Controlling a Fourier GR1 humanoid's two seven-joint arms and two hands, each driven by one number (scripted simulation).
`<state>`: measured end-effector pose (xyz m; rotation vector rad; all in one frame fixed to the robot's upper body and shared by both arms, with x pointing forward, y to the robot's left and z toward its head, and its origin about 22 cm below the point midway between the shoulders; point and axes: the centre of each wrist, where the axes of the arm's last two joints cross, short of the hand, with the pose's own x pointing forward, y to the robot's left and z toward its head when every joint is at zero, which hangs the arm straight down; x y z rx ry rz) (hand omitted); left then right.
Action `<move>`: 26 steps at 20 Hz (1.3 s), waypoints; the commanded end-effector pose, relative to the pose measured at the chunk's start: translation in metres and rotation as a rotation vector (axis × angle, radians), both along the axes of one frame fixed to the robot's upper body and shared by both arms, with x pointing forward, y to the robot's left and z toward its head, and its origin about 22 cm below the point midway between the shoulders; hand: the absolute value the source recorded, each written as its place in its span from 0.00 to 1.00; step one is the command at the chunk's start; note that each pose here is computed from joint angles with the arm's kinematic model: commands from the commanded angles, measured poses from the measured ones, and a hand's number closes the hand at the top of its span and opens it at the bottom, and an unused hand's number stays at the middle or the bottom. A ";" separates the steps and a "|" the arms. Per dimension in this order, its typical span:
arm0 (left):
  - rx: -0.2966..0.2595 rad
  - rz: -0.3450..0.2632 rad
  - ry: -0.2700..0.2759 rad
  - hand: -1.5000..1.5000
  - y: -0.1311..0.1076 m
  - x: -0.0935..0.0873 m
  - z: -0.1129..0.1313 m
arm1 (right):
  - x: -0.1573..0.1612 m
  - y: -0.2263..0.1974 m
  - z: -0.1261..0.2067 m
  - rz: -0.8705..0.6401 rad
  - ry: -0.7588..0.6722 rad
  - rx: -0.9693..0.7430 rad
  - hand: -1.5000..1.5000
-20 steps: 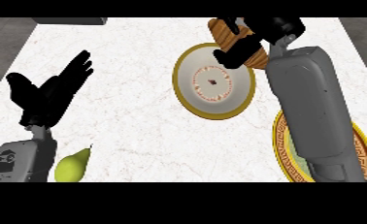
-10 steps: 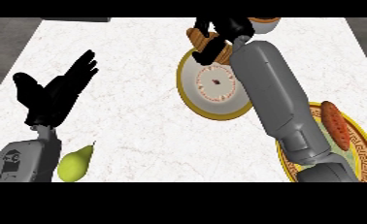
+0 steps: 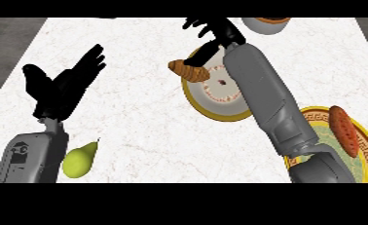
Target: Pick the croissant from the plate and place it in the bowl
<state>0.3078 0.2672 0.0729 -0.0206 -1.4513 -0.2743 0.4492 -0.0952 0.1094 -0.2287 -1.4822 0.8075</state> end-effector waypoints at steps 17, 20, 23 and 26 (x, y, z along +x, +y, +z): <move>-0.008 0.041 -0.008 0.50 0.020 -0.014 -0.009 | 0.023 -0.100 0.021 -0.289 -0.294 0.171 0.00; -0.007 0.058 0.022 0.50 0.023 -0.011 -0.001 | 0.017 -0.159 0.019 -0.238 -0.314 0.190 0.00; -0.009 0.084 0.029 0.50 0.028 -0.022 -0.012 | 0.009 -0.181 0.010 -0.092 -0.368 0.224 0.00; 0.001 0.081 0.028 0.50 0.034 -0.014 -0.015 | 0.005 -0.199 0.023 -0.050 -0.406 0.228 0.00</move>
